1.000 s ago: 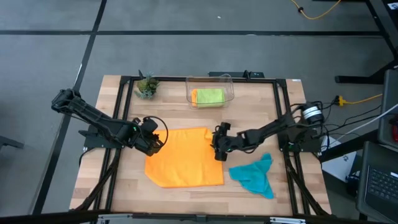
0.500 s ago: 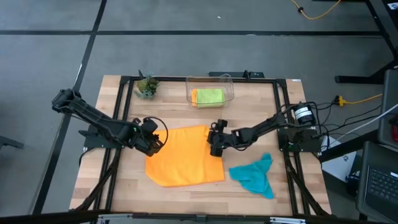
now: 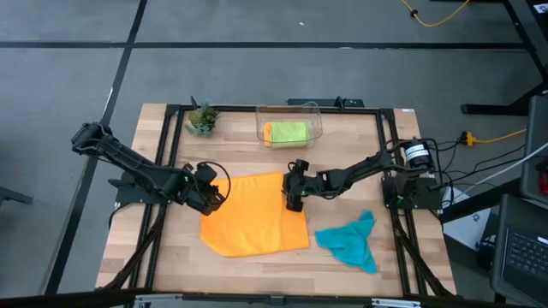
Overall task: Fold microfiber towels
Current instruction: Fold the orange microfiber cloth
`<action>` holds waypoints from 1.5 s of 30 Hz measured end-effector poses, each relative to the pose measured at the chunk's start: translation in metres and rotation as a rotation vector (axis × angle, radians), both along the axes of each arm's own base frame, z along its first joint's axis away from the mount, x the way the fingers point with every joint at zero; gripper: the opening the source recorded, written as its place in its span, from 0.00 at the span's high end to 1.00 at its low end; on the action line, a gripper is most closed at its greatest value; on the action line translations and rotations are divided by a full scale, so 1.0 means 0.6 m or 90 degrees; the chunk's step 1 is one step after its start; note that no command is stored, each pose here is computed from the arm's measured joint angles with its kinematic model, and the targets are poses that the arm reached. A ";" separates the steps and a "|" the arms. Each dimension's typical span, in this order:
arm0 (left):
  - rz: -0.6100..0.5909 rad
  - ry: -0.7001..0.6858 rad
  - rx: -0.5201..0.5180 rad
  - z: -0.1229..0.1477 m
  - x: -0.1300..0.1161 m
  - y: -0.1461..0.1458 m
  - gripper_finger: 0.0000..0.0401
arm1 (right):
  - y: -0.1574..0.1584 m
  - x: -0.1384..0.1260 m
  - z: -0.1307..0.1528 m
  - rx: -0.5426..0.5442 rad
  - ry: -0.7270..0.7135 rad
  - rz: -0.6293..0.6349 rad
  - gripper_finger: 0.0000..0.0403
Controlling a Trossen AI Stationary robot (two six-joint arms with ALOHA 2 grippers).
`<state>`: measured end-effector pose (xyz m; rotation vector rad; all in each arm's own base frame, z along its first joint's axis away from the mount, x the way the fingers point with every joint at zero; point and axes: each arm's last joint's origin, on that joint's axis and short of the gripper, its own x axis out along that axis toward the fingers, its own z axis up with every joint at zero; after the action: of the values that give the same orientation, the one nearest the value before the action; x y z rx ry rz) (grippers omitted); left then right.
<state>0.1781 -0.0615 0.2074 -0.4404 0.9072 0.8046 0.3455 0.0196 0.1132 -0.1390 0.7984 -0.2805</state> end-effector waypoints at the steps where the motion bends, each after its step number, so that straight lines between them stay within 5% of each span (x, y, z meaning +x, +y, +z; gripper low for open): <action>1: 0.000 -0.002 -0.001 0.000 0.000 0.000 0.59 | -0.004 0.000 0.000 0.000 0.000 -0.005 0.29; 8: 0.000 -0.003 -0.002 0.000 0.001 0.000 0.59 | -0.032 -0.005 -0.005 0.020 0.033 -0.036 0.32; 27: -0.001 -0.001 -0.007 0.000 0.001 -0.001 0.59 | -0.037 -0.003 -0.004 0.060 0.023 -0.013 0.69; 45: -0.011 0.030 -0.071 -0.007 -0.003 -0.004 0.59 | -0.038 -0.006 0.008 0.055 0.017 -0.017 0.71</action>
<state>0.1766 -0.0640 0.2030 -0.5115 1.0009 0.7535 0.3422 -0.0030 0.1181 -0.0514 0.8379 -0.2693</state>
